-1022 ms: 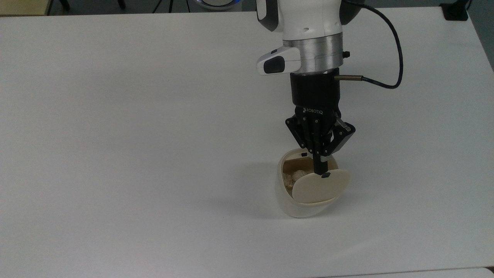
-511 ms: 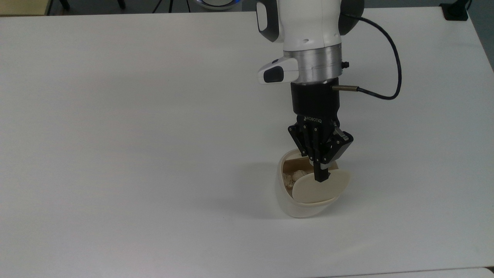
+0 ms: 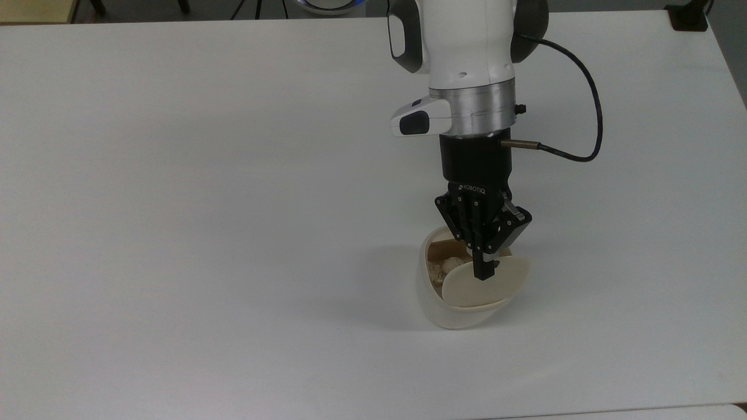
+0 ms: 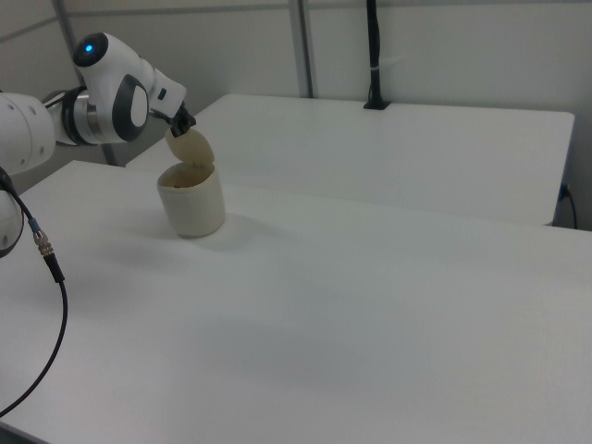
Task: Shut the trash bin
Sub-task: 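Push the lid down over the bin opening with the gripper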
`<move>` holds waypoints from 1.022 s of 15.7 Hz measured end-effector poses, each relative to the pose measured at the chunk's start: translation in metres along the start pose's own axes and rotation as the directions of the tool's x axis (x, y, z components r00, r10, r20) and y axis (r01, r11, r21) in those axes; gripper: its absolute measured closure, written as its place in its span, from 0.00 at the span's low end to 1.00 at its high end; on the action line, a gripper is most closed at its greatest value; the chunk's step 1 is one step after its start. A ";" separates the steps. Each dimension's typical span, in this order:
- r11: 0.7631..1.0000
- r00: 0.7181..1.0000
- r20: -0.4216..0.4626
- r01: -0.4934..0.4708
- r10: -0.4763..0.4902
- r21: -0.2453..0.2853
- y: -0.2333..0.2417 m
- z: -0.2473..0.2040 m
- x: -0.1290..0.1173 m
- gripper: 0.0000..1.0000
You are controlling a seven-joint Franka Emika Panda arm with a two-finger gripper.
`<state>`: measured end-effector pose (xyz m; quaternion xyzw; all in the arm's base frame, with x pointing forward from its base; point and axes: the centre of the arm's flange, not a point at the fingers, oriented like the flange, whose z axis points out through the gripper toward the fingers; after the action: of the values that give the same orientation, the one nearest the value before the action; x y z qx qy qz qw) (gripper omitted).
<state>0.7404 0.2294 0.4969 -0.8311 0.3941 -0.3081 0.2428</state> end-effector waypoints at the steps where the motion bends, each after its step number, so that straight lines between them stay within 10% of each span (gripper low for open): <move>1: 1.000 1.000 -0.003 0.005 -0.005 0.000 -0.001 -0.001 0.000 0.99; 16: 0.983 0.988 0.112 0.119 -0.104 -0.139 0.032 -0.012 -0.020 0.99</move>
<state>0.7056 0.2254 0.4784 -0.8823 0.3550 -0.2480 0.1844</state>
